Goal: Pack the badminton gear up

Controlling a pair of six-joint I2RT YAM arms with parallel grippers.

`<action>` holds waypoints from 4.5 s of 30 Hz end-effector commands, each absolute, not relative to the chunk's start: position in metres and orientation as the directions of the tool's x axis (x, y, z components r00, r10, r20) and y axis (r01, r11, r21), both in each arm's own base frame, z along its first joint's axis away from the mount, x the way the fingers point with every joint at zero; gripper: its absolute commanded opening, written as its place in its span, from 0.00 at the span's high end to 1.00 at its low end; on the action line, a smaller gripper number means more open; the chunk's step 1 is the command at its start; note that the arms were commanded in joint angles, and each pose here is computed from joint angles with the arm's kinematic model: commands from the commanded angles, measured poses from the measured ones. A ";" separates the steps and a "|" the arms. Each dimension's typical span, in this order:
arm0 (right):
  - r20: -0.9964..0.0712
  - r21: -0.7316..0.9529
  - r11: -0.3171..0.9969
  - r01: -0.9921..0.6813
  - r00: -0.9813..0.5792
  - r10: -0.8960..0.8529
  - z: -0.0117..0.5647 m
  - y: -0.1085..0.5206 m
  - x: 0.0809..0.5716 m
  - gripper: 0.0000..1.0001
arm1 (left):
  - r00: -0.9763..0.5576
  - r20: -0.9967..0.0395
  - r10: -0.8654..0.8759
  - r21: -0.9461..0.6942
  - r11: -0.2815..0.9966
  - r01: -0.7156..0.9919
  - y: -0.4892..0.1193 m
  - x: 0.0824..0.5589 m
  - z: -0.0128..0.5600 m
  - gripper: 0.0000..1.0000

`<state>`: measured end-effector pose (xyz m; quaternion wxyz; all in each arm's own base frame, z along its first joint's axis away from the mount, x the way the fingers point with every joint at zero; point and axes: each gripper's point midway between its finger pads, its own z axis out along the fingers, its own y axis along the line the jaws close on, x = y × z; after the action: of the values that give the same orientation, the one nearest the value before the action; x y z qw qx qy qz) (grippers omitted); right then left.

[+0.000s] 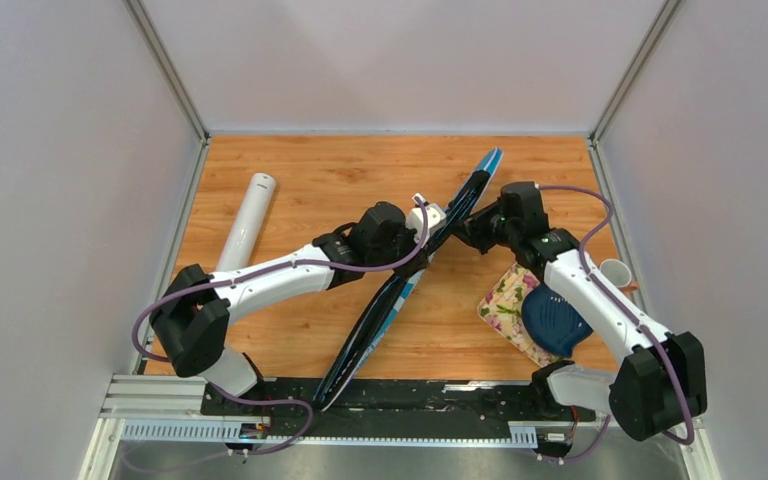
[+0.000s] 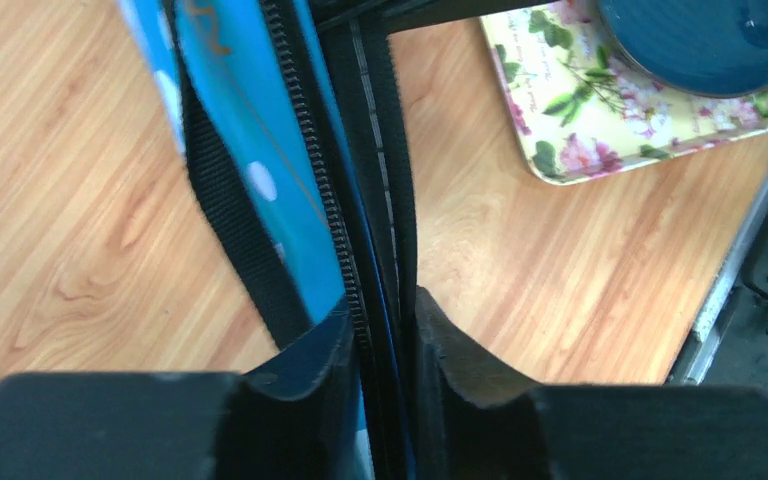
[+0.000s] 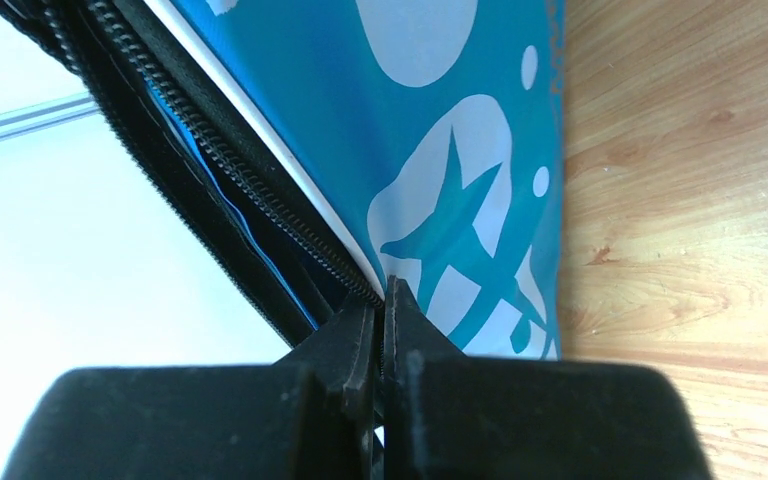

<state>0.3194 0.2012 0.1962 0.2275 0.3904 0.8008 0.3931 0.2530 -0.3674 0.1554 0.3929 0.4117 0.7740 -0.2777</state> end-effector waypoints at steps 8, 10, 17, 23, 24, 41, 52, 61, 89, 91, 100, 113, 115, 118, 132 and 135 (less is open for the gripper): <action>-0.554 0.708 0.707 0.011 -0.611 0.565 0.259 0.160 0.316 0.43 | -0.371 -0.832 0.413 -0.075 0.579 0.812 -0.355 0.267 0.162 1.00; -0.618 0.667 0.745 -0.026 -0.579 0.532 0.268 0.138 0.322 0.43 | -0.377 -0.838 0.394 -0.094 0.576 0.812 -0.354 0.263 0.165 1.00; -0.681 0.607 0.789 -0.098 -0.576 0.452 0.287 0.105 0.360 0.74 | -0.403 -0.841 0.361 -0.153 0.556 0.817 -0.357 0.254 0.173 1.00; -0.694 0.628 0.756 -0.185 -0.574 0.436 0.298 0.125 0.376 0.82 | -0.428 -0.832 0.353 -0.179 0.560 0.809 -0.359 0.251 0.173 1.00; -0.692 0.623 0.763 -0.173 -0.575 0.435 0.293 0.126 0.379 0.83 | -0.436 -0.828 0.352 -0.185 0.562 0.806 -0.359 0.251 0.172 1.00; -0.642 0.639 0.768 -0.039 -0.578 0.504 0.264 0.117 0.392 1.00 | -0.466 -0.817 0.340 -0.238 0.536 0.810 -0.368 0.245 0.174 1.00; -0.588 0.718 0.694 -0.057 -0.582 0.562 0.267 0.132 0.404 0.82 | -0.481 -0.807 0.343 -0.265 0.518 0.814 -0.371 0.240 0.172 1.00; -0.555 0.754 0.657 -0.009 -0.544 0.629 0.266 0.128 0.408 0.77 | -0.488 -0.804 0.339 -0.281 0.506 0.815 -0.372 0.237 0.172 1.00; -0.756 0.555 0.831 -0.026 -0.433 0.491 0.310 0.096 0.421 0.69 | -0.523 -0.787 0.328 -0.308 0.525 0.793 -0.373 0.231 0.166 1.00; -0.777 0.527 0.849 -0.034 -0.423 0.466 0.315 0.092 0.405 0.65 | -0.524 -0.787 0.325 -0.310 0.527 0.792 -0.373 0.232 0.167 1.00; -0.702 0.583 0.807 -0.094 -0.559 0.442 0.282 0.124 0.363 0.59 | -0.524 -0.789 0.321 -0.314 0.523 0.793 -0.374 0.231 0.170 1.00; -0.554 0.674 0.739 0.000 -0.660 0.506 0.235 0.149 0.328 0.22 | -0.609 -0.766 0.207 -0.384 0.612 0.692 -0.375 0.241 0.178 1.00; -0.536 0.666 0.745 0.022 -0.681 0.499 0.223 0.162 0.328 0.22 | -0.614 -0.768 0.182 -0.389 0.630 0.672 -0.374 0.245 0.180 1.00; -0.528 0.672 0.740 0.031 -0.681 0.508 0.220 0.175 0.334 0.25 | -0.606 -0.781 0.154 -0.369 0.668 0.646 -0.368 0.252 0.182 1.00; -0.581 0.513 0.855 0.078 -0.702 0.412 0.211 0.219 0.379 0.64 | -0.584 -0.809 0.074 -0.322 0.775 0.544 -0.358 0.281 0.195 1.00; -0.686 0.422 0.904 -0.065 -0.674 0.272 0.234 0.227 0.408 0.86 | -0.586 -0.806 0.085 -0.324 0.765 0.556 -0.360 0.281 0.198 0.89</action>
<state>0.3657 0.2232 0.1918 0.3203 0.1379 0.9050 0.2437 0.2703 -0.3510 0.1617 0.3840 0.2106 0.8597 -0.2630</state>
